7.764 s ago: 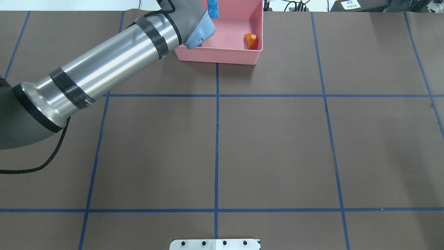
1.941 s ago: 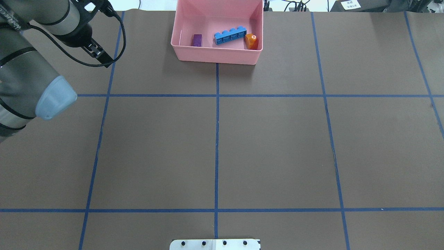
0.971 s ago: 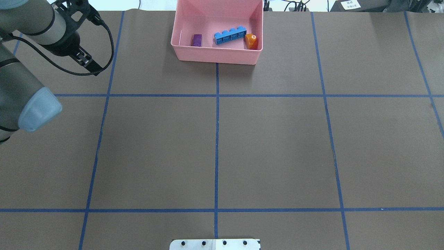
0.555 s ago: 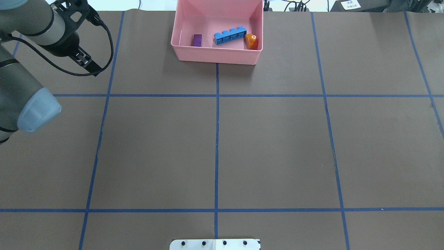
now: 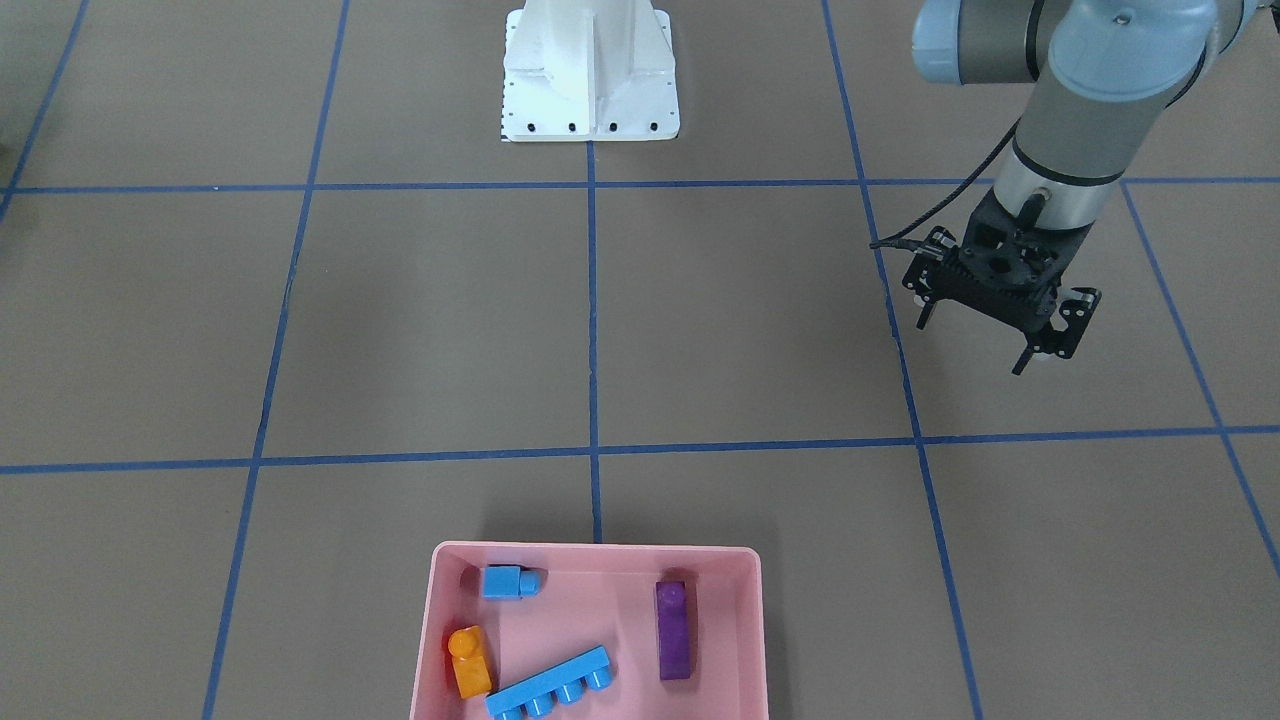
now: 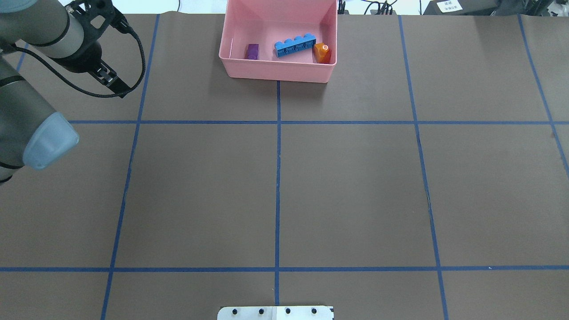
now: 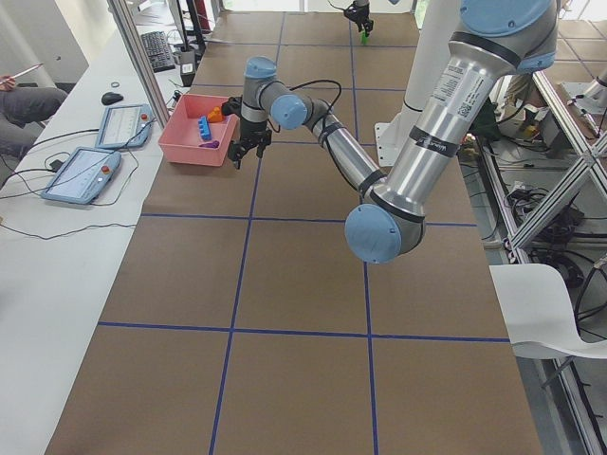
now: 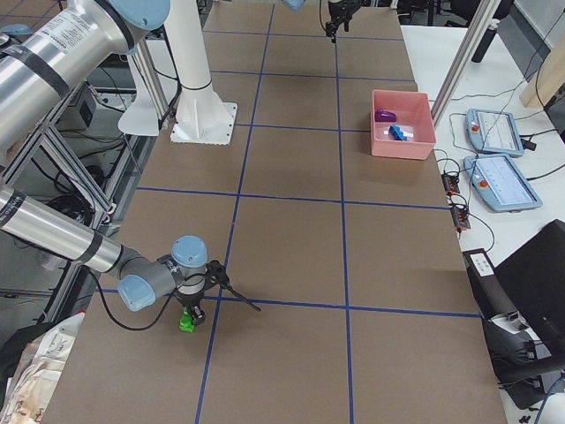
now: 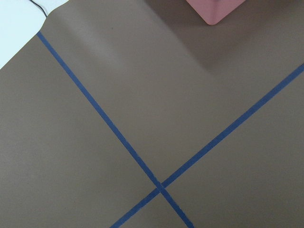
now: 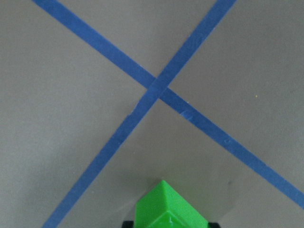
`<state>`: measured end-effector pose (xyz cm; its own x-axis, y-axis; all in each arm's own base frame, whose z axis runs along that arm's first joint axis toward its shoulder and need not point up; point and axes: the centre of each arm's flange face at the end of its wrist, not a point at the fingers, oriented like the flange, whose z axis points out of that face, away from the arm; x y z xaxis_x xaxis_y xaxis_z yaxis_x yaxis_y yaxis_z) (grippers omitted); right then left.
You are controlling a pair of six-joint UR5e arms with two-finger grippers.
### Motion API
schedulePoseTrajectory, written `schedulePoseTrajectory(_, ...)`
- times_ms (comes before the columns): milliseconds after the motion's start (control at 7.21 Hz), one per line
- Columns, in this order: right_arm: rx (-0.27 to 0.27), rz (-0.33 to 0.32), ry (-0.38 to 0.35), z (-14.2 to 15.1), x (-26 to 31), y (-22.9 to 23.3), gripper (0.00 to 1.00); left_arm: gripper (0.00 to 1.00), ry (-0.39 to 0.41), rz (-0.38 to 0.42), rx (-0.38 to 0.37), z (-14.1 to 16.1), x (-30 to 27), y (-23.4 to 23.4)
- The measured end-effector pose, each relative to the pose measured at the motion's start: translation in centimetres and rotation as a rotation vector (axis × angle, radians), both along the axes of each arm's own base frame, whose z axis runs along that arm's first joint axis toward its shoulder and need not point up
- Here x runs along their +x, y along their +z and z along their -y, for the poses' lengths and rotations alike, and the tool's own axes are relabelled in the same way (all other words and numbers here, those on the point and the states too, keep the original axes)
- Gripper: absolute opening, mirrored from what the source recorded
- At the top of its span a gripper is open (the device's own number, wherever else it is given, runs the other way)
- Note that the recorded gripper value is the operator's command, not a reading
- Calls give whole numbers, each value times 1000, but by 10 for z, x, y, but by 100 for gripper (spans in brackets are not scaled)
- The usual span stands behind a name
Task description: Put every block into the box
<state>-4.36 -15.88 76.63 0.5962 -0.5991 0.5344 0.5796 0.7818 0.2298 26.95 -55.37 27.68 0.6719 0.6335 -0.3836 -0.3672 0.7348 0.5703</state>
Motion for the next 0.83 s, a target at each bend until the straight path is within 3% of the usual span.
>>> schedulePoseTrajectory(277,2,21,40,-1,3,-5,0,100,2,0,1,0,1,0)
schedulePoseTrajectory(832,-60,131,349,23,21,-41,0,100,3,2,0,1,1,1)
